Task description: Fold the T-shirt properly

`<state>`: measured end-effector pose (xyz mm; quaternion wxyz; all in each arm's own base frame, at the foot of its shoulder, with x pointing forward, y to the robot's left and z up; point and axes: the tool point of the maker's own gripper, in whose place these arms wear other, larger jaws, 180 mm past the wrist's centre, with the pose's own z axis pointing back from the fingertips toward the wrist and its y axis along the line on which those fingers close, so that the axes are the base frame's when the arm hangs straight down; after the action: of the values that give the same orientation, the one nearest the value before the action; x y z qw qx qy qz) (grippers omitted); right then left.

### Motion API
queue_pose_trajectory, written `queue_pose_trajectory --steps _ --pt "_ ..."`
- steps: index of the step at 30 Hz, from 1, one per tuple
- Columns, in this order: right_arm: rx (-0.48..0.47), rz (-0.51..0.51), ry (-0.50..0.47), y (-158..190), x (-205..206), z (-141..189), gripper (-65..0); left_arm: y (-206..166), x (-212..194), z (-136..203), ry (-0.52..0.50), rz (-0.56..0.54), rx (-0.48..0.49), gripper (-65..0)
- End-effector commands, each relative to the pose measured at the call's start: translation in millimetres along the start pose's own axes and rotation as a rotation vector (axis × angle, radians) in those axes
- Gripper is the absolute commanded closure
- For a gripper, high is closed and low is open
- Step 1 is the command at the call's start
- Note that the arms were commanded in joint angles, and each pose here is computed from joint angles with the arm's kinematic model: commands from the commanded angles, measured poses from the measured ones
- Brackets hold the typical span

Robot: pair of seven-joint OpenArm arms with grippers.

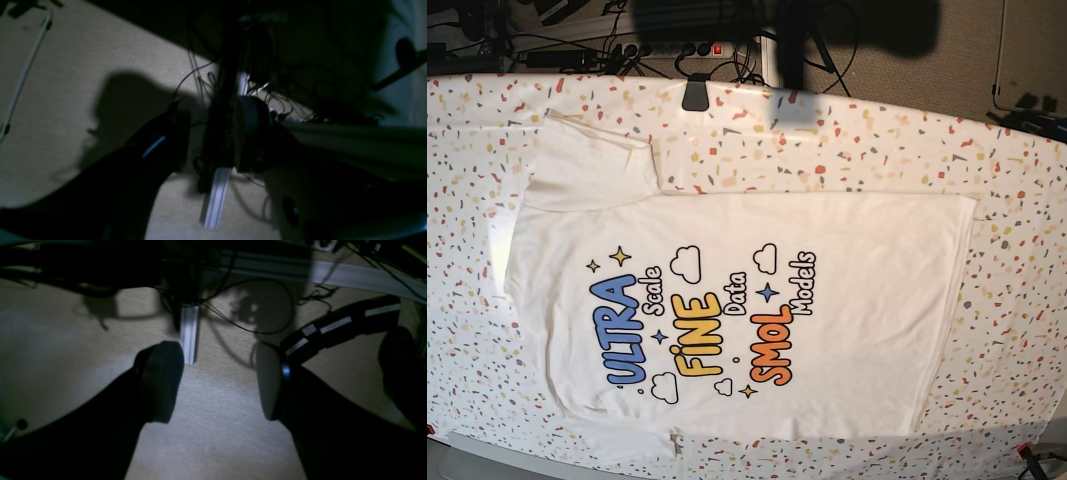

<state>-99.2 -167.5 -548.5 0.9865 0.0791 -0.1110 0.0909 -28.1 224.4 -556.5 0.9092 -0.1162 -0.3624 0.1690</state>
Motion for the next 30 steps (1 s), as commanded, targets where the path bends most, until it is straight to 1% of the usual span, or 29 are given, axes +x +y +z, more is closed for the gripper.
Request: queue_pose_trajectory --steps 1,5,8,12,19,21,24,27,30 --pt "0.006 0.008 0.019 0.3 -12.7 11.2 -37.5 5.5 5.4 11.5 -0.021 -0.009 -0.001 -21.9" --pt "0.015 0.056 0.028 3.9 -21.8 32.7 -37.5 -11.0 27.8 28.5 -0.080 -0.065 -0.073 -21.6" --pt "-0.022 0.110 0.018 0.0 -20.9 47.8 -37.5 -37.0 50.3 45.0 -0.139 -0.106 -0.153 -21.5" --pt "-0.059 0.122 -0.024 -8.2 -7.9 68.4 -37.5 -75.2 80.6 68.7 -0.211 -0.149 -0.256 -21.5" --pt "-0.154 0.119 -0.145 -36.3 37.9 101.9 -37.5 -134.5 131.4 99.9 -0.336 -0.195 -0.402 -21.5" --pt "-0.181 0.126 -0.182 -45.0 52.3 109.7 -37.5 -147.0 140.9 104.7 -0.359 -0.214 -0.434 -21.5" --pt "-0.216 0.137 -0.236 -56.0 74.1 117.6 -37.5 -163.5 149.9 105.3 -0.380 -0.274 -0.484 -21.5" --pt "-0.224 0.164 -0.284 -59.2 94.5 124.4 -37.5 -174.6 163.6 105.9 -0.424 -0.301 -0.506 -21.5" --pt "-0.214 0.195 -0.333 -56.0 114.9 130.7 -37.5 -178.4 175.7 106.2 -0.467 -0.326 -0.490 -21.5"
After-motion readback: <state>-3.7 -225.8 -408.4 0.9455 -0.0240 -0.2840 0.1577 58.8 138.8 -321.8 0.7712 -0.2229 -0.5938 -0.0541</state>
